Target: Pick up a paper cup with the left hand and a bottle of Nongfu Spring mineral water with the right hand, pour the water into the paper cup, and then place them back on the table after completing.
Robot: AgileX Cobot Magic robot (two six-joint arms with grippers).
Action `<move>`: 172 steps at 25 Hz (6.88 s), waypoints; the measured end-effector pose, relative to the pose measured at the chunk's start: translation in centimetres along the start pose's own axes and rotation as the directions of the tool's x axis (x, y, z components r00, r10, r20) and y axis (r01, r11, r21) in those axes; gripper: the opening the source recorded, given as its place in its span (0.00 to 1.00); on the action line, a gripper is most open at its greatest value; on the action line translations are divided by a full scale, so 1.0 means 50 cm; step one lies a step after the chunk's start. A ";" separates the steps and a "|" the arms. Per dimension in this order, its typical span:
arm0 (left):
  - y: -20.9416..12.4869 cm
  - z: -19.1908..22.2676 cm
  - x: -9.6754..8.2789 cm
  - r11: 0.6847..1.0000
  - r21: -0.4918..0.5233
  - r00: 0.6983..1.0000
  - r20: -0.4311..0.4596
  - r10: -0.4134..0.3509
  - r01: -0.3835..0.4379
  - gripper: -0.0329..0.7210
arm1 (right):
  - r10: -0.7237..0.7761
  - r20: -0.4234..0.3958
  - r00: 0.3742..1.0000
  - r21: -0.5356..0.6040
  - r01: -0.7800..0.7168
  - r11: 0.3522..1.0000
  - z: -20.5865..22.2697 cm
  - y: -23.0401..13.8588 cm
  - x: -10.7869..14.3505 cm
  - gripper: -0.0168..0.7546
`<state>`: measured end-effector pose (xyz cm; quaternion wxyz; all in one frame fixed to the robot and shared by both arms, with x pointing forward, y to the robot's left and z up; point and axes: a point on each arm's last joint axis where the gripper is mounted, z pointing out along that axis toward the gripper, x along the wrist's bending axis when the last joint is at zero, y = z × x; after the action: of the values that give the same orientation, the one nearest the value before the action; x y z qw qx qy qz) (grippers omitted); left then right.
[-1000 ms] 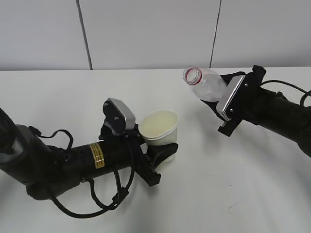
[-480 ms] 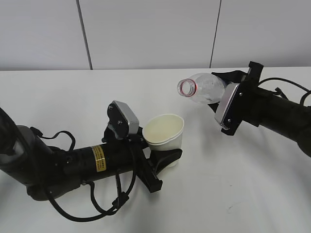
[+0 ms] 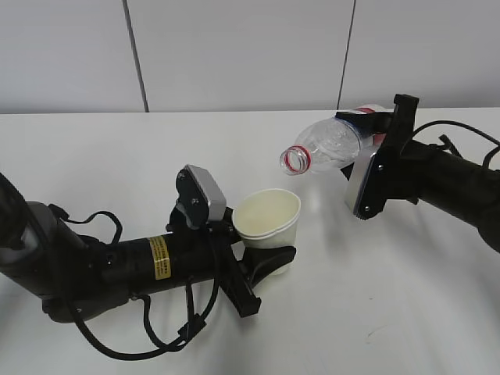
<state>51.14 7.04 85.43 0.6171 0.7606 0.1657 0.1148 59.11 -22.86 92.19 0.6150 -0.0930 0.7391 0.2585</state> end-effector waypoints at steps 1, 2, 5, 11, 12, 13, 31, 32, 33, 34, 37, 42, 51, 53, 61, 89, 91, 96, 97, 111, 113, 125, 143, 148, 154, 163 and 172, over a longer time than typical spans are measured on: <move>0.000 0.000 -0.001 1.000 0.001 1.000 0.004 0.002 -0.002 0.53 | -0.017 0.008 1.000 -0.004 0.017 1.000 0.000 0.001 -0.001 0.62; 0.000 0.000 -0.001 1.000 0.001 1.000 0.007 0.003 -0.003 0.53 | -0.031 0.016 0.999 -0.008 0.031 0.999 0.000 0.002 -0.003 0.62; 0.000 0.000 -0.002 1.000 0.002 1.000 0.010 0.005 -0.005 0.53 | -0.049 0.026 0.998 -0.013 0.050 0.999 0.000 0.003 -0.005 0.62; -0.001 0.000 -0.003 1.000 0.003 1.000 0.015 0.007 -0.007 0.53 | -0.124 0.029 0.992 -0.011 0.125 0.992 0.000 0.003 -0.006 0.62; -0.001 0.000 -0.003 1.000 0.003 1.000 0.016 0.007 -0.007 0.53 | -0.132 0.029 0.991 -0.011 0.133 0.991 0.000 0.003 -0.006 0.62; -0.001 0.000 -0.003 1.000 0.003 1.000 0.016 0.008 -0.008 0.53 | -0.140 0.029 0.990 -0.010 0.140 0.990 0.000 0.003 -0.006 0.62; -0.001 0.000 -0.005 1.000 0.006 1.000 0.028 0.013 -0.013 0.53 | -0.220 0.040 0.975 0.004 0.220 0.975 0.001 0.001 -0.009 0.62; -0.001 0.000 -0.005 1.000 0.007 0.999 0.030 0.014 -0.014 0.53 | -0.221 0.040 0.974 0.004 0.221 0.975 0.001 0.001 -0.009 0.62; -0.001 0.000 -0.006 1.000 0.007 0.999 0.031 0.014 -0.015 0.53 | -0.222 0.041 0.974 0.005 0.222 0.975 0.001 0.001 -0.010 0.62; -0.001 0.000 -0.006 1.000 0.007 0.999 0.032 0.015 -0.015 0.53 | -0.222 0.041 0.974 0.005 0.222 0.975 0.001 0.001 -0.010 0.62; -0.001 0.000 -0.006 1.000 0.007 0.999 0.034 0.016 -0.016 0.53 | -0.224 0.041 0.974 0.005 0.224 0.975 0.001 0.001 -0.010 0.62; -0.001 0.000 -0.006 1.000 0.007 0.999 0.034 0.016 -0.016 0.53 | -0.224 0.041 0.974 0.005 0.224 0.975 0.001 0.001 -0.010 0.62; -0.002 0.000 -0.006 1.000 0.010 0.999 0.035 0.016 -0.017 0.53 | -0.226 0.043 0.973 0.006 0.226 0.974 0.001 0.001 -0.010 0.62; -0.002 0.000 -0.007 1.000 0.010 0.999 0.036 0.017 -0.017 0.53 | -0.227 0.043 0.973 0.006 0.227 0.974 0.001 0.001 -0.010 0.62; -0.002 0.000 -0.006 1.000 0.012 0.999 0.036 0.017 -0.017 0.53 | -0.232 0.057 0.971 0.003 0.232 0.973 0.001 0.002 -0.012 0.62; -0.003 0.000 -0.008 1.000 0.014 0.999 0.042 0.020 -0.020 0.53 | -0.260 0.061 0.964 0.004 0.260 0.966 0.001 0.002 -0.015 0.62; -0.003 0.000 -0.008 1.000 0.014 0.999 0.043 0.020 -0.021 0.53 | -0.260 0.061 0.964 0.004 0.260 0.966 0.001 0.002 -0.015 0.62; -0.003 0.000 -0.008 1.000 0.014 0.999 0.043 0.020 -0.021 0.53 | -0.260 0.061 0.964 0.004 0.260 0.966 0.001 0.002 -0.015 0.62; -0.003 0.000 -0.008 1.000 0.014 0.999 0.043 0.020 -0.021 0.53 | -0.260 0.062 0.964 0.004 0.261 0.965 0.001 0.002 -0.015 0.62; -0.003 0.000 -0.009 1.000 0.018 0.999 0.048 0.023 -0.024 0.53 | -0.262 0.065 0.963 0.004 0.262 0.965 0.001 0.003 -0.016 0.62; -0.003 0.000 -0.009 1.000 0.018 0.999 0.048 0.023 -0.024 0.53 | -0.262 0.067 0.963 0.004 0.262 0.965 0.001 0.003 -0.016 0.62; -0.004 0.000 -0.009 0.999 0.022 0.999 0.048 0.023 -0.024 0.53 | -0.262 0.069 0.963 0.003 0.262 0.965 0.001 0.003 -0.016 0.62; -0.003 0.000 -0.005 1.000 0.018 1.000 0.028 0.014 -0.015 0.53 | -0.169 0.057 0.984 -0.017 0.170 0.985 -0.002 0.006 -0.011 0.62; -0.003 0.000 -0.005 1.000 0.018 1.000 0.025 0.013 -0.013 0.53 | -0.147 0.057 0.988 -0.019 0.148 0.989 -0.002 0.006 -0.011 0.62; -0.003 0.000 -0.002 1.000 0.015 1.000 0.013 0.007 -0.007 0.53 | -0.063 0.055 0.996 -0.023 0.064 0.998 -0.002 0.006 -0.011 0.62; -0.002 0.000 0.001 1.000 0.012 1.000 -0.004 -0.001 0.001 0.53 | 0.351 0.067 0.934 -0.023 -0.351 0.936 -0.002 0.001 -0.014 0.62; -0.002 0.000 0.004 1.000 0.009 1.000 -0.022 -0.009 0.010 0.53 | 0.746 0.054 0.664 -0.049 -0.744 0.666 -0.002 0.000 -0.015 0.62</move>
<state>51.31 7.14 85.34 0.6123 0.7614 0.1766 0.1194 59.19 -23.06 92.89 0.4802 0.2188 0.6877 0.4986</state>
